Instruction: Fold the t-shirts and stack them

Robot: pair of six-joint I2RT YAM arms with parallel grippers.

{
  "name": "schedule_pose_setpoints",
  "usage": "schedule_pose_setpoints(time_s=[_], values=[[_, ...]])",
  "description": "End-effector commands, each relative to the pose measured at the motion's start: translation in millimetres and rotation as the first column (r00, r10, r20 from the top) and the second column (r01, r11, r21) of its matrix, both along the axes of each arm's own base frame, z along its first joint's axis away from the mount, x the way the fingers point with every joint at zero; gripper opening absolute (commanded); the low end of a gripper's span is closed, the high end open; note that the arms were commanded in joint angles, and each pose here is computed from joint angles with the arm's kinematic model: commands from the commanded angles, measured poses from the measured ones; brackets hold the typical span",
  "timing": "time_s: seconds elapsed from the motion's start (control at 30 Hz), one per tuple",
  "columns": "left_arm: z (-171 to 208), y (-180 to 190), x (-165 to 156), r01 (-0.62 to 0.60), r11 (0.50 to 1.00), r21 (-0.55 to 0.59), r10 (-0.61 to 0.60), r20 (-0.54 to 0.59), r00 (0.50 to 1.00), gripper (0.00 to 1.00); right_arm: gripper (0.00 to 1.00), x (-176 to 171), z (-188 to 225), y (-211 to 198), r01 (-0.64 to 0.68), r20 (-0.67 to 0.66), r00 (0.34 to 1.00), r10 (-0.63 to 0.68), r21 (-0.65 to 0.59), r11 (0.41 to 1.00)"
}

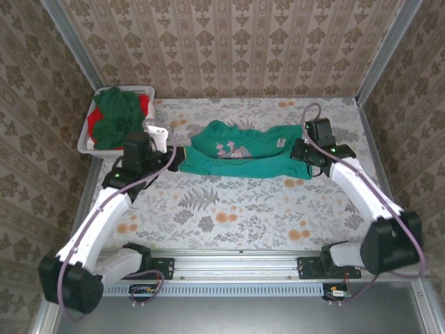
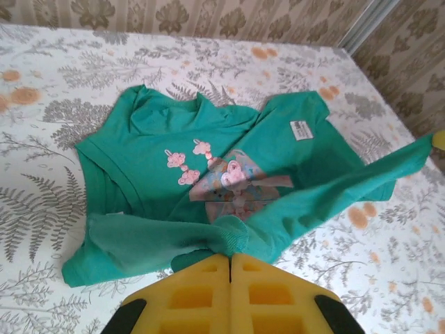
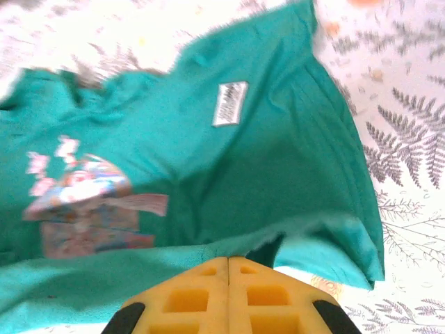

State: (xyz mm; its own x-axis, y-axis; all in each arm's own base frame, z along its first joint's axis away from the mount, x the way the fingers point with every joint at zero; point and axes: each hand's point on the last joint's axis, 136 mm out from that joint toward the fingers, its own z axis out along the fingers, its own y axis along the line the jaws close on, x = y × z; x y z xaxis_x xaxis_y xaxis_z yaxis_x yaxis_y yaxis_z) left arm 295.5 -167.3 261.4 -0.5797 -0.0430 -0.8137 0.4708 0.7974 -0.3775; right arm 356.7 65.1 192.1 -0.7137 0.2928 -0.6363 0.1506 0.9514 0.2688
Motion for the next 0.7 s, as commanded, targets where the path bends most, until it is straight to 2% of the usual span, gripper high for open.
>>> schedule_pose_setpoints(time_s=[0.0,0.1,0.17,0.23,0.33,0.47,0.57,0.67], values=[[38.0,18.0,-20.9,-0.065,0.998,-0.018,0.066,0.037,0.997,0.0,0.0,-48.1,43.5,19.0,-0.065,0.053,0.997,0.064,0.016,0.998],[84.0,37.3,-31.8,-0.142,0.989,-0.036,0.146,0.152,0.978,0.0,0.0,-76.0,111.6,39.1,-0.126,0.198,0.974,0.106,0.087,0.988],[108.2,42.7,-25.0,-0.173,0.984,-0.04,0.178,0.21,0.962,0.0,0.0,-72.7,136.6,37.3,-0.101,0.244,0.967,0.076,0.089,0.991],[125.9,39.7,-3.6,-0.176,0.984,-0.032,0.178,0.246,0.953,0.0,0.0,-52.0,148.1,36.9,-0.071,0.252,0.966,0.059,0.038,0.997],[153.3,26.2,46.6,-0.128,0.991,-0.049,0.137,0.281,0.95,0.0,0.0,-4.2,160.8,45.0,-0.051,0.237,0.97,0.057,-0.03,0.998],[207.2,21.2,114.0,-0.081,0.995,-0.065,0.099,0.374,0.922,0.0,0.0,52.6,203.2,44.3,-0.001,0.273,0.962,0.026,-0.091,0.996],[255.2,20.5,142.1,-0.036,0.997,-0.071,0.065,0.47,0.88,0.0,0.0,73.7,244.5,40.2,-0.005,0.347,0.938,0.009,-0.01,1.0],[304.9,25.3,150.7,-0.008,0.996,-0.093,0.06,0.567,0.822,0.0,0.0,82.5,291.2,24.9,0.023,0.438,0.899,-0.027,0.013,1.0]])
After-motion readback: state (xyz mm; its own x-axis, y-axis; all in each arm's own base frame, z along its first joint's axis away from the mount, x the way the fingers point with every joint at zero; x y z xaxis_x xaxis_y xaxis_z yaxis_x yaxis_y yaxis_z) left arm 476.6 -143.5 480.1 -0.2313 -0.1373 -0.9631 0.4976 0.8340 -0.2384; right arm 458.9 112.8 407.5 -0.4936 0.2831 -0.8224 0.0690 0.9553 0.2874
